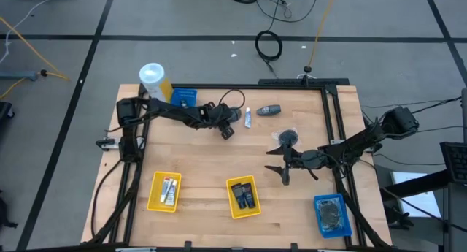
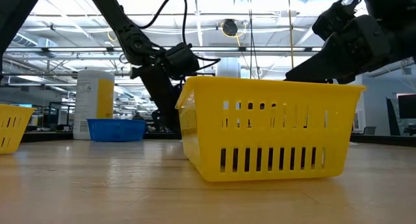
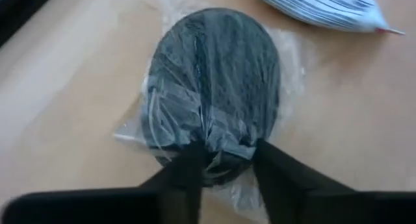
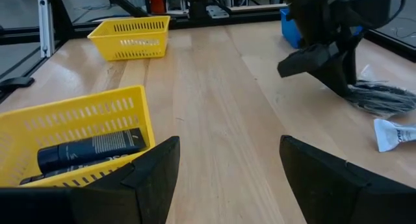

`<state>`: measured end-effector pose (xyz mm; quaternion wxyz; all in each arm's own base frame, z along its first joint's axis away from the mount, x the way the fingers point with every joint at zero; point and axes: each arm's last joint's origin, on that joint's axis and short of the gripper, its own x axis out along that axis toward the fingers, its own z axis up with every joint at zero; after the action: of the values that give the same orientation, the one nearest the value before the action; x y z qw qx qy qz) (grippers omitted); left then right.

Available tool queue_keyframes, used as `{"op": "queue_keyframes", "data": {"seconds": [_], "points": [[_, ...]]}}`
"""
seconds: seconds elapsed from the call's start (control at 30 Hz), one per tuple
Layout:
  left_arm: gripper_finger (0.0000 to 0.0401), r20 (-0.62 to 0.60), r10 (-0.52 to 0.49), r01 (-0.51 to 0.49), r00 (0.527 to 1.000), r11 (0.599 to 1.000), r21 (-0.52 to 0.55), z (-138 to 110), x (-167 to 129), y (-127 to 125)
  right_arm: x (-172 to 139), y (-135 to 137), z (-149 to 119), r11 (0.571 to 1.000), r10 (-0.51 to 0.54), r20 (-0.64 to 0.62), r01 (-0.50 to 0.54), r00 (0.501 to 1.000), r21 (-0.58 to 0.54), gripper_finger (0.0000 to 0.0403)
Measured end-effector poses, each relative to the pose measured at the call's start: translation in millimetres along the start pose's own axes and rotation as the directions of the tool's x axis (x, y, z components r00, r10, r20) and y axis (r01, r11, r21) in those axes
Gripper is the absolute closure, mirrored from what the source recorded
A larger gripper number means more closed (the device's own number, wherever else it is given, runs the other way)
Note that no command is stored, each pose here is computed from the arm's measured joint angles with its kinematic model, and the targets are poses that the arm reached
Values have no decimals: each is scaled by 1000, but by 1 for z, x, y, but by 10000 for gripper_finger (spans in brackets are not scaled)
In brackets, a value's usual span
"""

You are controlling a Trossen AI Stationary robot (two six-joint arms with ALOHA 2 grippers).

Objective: Pick & Place Travel size toiletries
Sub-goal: Put the black hairbrush into the bottom blue bin

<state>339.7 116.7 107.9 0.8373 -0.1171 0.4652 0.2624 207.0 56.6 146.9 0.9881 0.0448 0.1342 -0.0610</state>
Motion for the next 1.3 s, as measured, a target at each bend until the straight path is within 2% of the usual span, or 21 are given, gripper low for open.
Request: {"op": "queue_keyframes", "data": {"seconds": [0.17,0.23,0.4,0.5,0.6,0.67,0.77,0.9,1.0,1.13,1.2,1.3], "points": [[376,-16,-24,25,1000,999,24,-2,-9,-8,0,0,0,1000,3,-1,-3,1000,0,147],[394,-28,-47,47,999,998,31,-2,-16,-12,0,0,0,1000,3,-1,-3,1000,1,147],[387,-44,-101,103,994,992,68,-4,-45,-25,0,0,-1,1000,1,-13,-2,1000,-5,147],[396,-2,-190,189,982,978,90,1,-66,-37,0,1,-4,998,51,-45,-53,998,-46,147],[397,33,-306,300,951,945,131,2,-82,-54,-2,7,-8,985,91,-78,-101,993,-139,147],[391,54,-404,391,913,905,169,3,-90,-67,-3,12,-10,969,95,-85,-112,992,-222,147],[394,106,-554,519,826,820,243,8,-100,-85,0,22,-10,927,48,-75,-72,996,-368,147],[398,148,-679,618,719,722,311,11,-110,-102,8,37,-10,823,-32,-62,-9,998,-567,147],[391,183,-720,645,670,686,338,12,-117,-112,17,48,-7,738,-109,-35,57,993,-673,147],[397,205,-752,664,627,653,364,13,-122,-119,28,54,-2,629,-342,62,277,938,-726,147],[399,204,-755,667,623,649,365,12,-123,-121,31,57,0,616,-339,79,284,938,-735,150],[391,223,-764,669,606,641,376,13,-126,-123,34,61,-2,620,-234,46,185,971,-763,162]]}}
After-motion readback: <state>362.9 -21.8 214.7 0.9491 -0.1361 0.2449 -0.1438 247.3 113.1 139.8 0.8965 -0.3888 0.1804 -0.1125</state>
